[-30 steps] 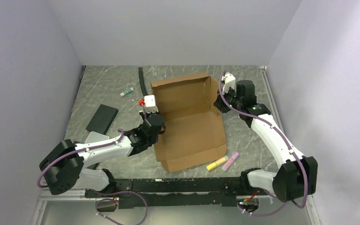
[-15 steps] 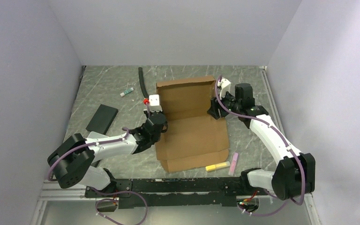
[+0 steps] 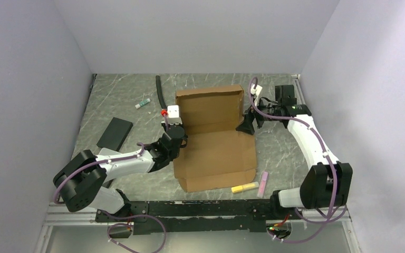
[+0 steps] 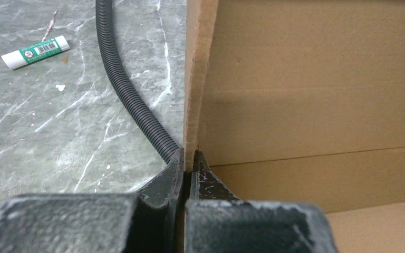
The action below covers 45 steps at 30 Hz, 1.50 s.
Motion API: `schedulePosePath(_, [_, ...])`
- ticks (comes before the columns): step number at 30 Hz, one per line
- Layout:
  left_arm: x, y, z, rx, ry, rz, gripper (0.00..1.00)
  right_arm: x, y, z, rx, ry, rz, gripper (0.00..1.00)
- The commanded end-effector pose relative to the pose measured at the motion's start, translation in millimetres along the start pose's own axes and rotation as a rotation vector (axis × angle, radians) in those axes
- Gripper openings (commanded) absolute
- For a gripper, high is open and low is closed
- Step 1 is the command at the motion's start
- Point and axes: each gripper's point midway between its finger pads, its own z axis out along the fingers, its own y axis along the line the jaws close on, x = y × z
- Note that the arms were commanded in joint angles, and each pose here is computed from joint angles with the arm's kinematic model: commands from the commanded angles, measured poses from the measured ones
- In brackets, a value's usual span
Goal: Fold the paper box
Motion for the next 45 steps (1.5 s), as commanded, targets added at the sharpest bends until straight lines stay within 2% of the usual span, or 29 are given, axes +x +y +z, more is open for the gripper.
schedulePosePath(1, [-15, -6, 1, 0.021, -0.042, -0.034, 0.0, -19, 37, -11, -0.224, -0.035, -0.13, 0.88])
schedulePosePath(8, [-16, -3, 0, 0.017, -0.039, -0.032, 0.0, -23, 33, -9, -0.2, -0.052, -0.079, 0.88])
schedulePosePath(13, [-16, -4, 0, 0.022, -0.037, -0.03, 0.0, -24, 26, -6, -0.215, -0.056, -0.055, 0.8])
schedulePosePath(24, [-18, 1, -2, 0.018, -0.037, -0.031, 0.0, -24, 0, -7, -0.201, 0.005, -0.124, 0.47])
schedulePosePath(26, [-18, 0, -2, 0.019, -0.038, -0.031, 0.0, -24, -8, -6, -0.171, 0.011, -0.127, 0.38])
schedulePosePath(30, [-18, 0, -1, 0.021, -0.038, -0.034, 0.0, -26, -23, -3, -0.081, 0.004, -0.138, 0.26])
schedulePosePath(34, [-16, -1, 0, 0.024, -0.036, -0.042, 0.0, -30, -38, 4, 0.001, -0.017, -0.129, 0.06])
schedulePosePath(35, [-15, -1, 0, 0.024, -0.034, -0.043, 0.0, -31, -42, 6, 0.03, -0.02, -0.12, 0.06])
schedulePosePath(36, [-15, -2, 0, 0.025, -0.033, -0.046, 0.0, -29, -47, 7, 0.06, -0.023, -0.101, 0.11])
schedulePosePath(42, [-13, -1, 0, 0.029, -0.03, -0.051, 0.0, -23, -57, 9, 0.165, -0.056, -0.056, 0.64])
schedulePosePath(43, [-13, -2, 0, 0.032, -0.03, -0.05, 0.0, -22, -57, 10, 0.161, -0.061, -0.05, 0.7])
schedulePosePath(45, [-12, -3, 0, 0.039, -0.029, -0.048, 0.0, -22, -58, 13, 0.158, -0.068, -0.029, 0.74])
